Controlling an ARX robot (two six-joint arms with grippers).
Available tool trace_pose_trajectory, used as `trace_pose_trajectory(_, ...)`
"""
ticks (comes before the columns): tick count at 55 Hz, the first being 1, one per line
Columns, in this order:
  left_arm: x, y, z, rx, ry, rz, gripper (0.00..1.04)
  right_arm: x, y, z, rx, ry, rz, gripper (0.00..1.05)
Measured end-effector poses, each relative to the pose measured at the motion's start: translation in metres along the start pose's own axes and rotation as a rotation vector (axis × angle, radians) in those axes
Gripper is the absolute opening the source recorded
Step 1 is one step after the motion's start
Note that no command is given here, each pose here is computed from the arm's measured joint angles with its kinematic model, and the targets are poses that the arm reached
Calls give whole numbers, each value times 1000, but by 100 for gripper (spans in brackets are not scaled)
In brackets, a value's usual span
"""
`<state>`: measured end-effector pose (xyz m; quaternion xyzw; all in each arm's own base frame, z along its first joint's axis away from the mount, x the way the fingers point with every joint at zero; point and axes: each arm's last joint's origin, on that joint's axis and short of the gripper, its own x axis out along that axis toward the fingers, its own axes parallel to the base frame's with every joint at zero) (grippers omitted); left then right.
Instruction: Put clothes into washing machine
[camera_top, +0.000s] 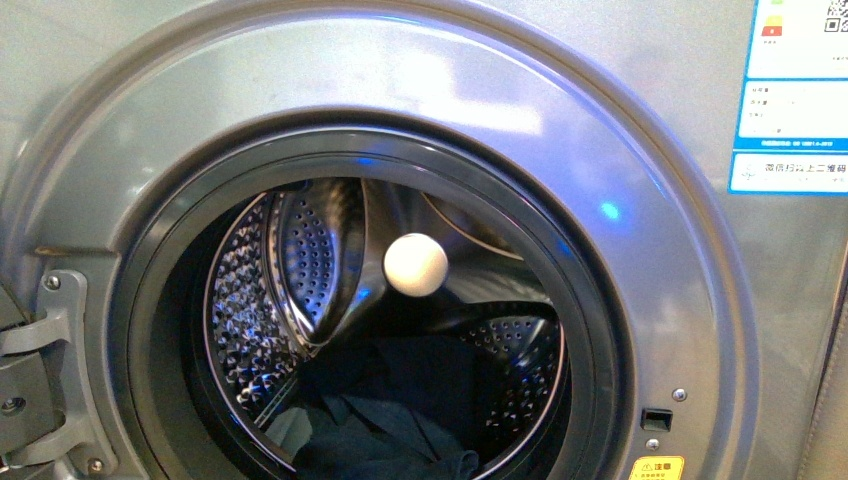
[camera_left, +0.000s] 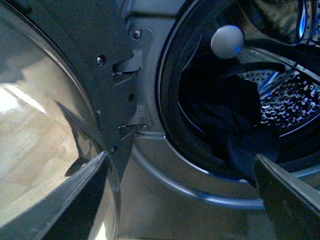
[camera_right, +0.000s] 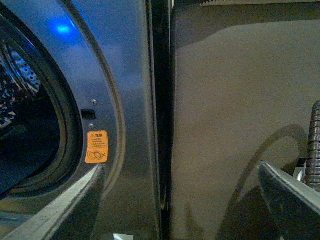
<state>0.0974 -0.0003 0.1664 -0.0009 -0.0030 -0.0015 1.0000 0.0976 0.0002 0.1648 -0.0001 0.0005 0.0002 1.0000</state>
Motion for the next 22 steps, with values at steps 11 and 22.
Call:
trace_pose_trajectory(11,0,0,0,0,0,0,98,0,0,0,0,0,0,97)
trace_pose_trajectory(22,0,0,0,0,0,0,98,0,0,0,0,0,0,97)
